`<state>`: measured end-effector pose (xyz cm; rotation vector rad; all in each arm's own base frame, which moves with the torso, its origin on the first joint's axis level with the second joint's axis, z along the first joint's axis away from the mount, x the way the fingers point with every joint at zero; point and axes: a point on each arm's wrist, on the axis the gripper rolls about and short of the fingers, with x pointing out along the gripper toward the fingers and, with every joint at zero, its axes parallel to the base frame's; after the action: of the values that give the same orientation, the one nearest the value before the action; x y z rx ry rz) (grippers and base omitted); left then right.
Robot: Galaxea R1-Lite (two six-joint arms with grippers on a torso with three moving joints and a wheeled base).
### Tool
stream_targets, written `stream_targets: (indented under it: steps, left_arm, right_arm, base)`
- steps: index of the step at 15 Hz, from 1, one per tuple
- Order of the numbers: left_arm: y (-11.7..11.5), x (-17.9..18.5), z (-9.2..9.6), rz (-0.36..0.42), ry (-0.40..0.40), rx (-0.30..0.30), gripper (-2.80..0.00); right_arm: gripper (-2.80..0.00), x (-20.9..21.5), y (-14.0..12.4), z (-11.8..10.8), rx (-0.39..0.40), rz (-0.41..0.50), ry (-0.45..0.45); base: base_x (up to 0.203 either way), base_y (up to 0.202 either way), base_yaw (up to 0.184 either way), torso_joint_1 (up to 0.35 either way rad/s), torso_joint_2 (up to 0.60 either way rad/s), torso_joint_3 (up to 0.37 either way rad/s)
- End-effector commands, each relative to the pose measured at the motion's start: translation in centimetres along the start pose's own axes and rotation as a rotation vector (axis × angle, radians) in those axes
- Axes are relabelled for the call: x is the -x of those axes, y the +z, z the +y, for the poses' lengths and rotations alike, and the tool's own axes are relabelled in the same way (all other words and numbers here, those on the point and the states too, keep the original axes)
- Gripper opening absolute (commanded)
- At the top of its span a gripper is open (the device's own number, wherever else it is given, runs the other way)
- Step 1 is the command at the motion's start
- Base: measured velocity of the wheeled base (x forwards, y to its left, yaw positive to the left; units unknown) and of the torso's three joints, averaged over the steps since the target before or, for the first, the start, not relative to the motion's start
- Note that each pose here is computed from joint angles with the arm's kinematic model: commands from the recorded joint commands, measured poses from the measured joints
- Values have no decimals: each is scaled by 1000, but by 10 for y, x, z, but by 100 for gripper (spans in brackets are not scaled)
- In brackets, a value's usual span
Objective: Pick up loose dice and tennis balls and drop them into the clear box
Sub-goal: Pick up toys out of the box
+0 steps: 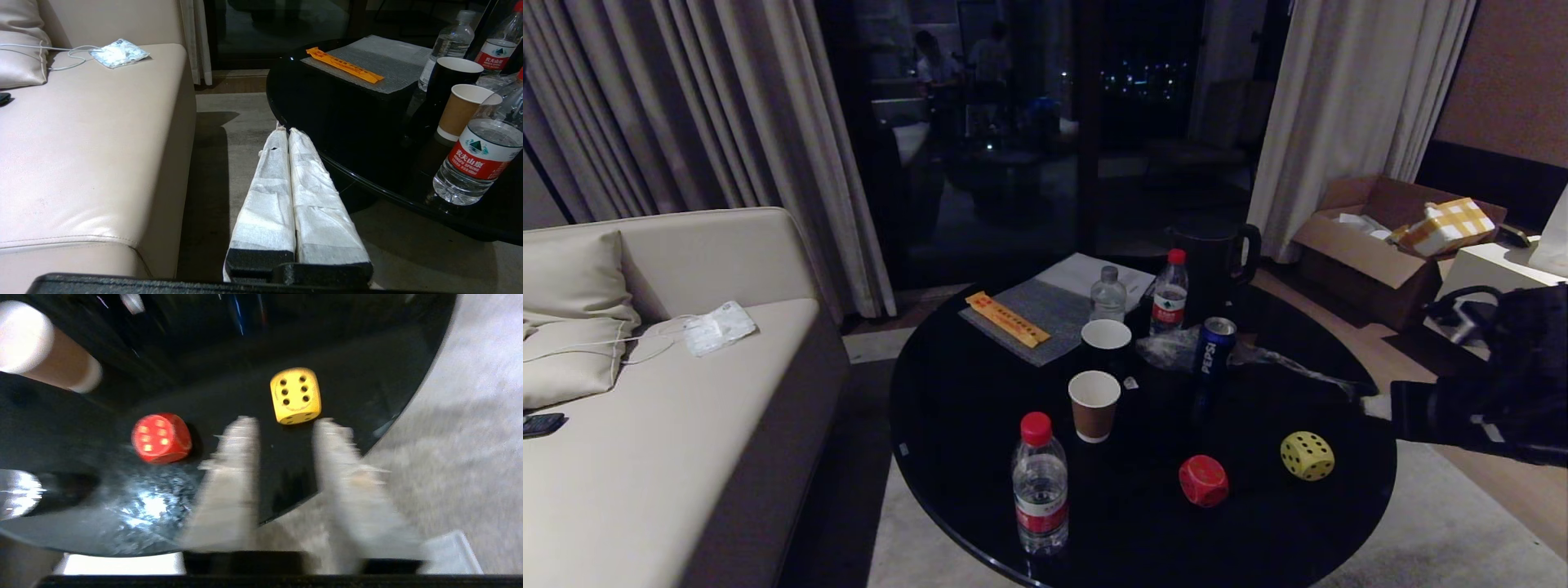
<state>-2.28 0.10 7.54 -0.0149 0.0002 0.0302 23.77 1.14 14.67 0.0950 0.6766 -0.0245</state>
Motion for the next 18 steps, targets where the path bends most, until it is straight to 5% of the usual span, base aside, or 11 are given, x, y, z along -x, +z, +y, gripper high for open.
stream_targets:
  steps: [1,11,18]
  left_arm:
    - [0,0,0,3,1,0,-280]
    - [0,0,0,3,1,0,-280]
    - [-1,0,0,4,1,0,-280]
  right_arm:
    - [0,-52,-10,2,8,147,-20]
    - [0,-128,-22,-13,102,296,-67]
    - [0,-168,-30,-13,105,285,-59]
  base:
    - [0,0,0,0,0,0]
    - [0,0,0,0,0,0]
    - [0,0,0,0,0,0]
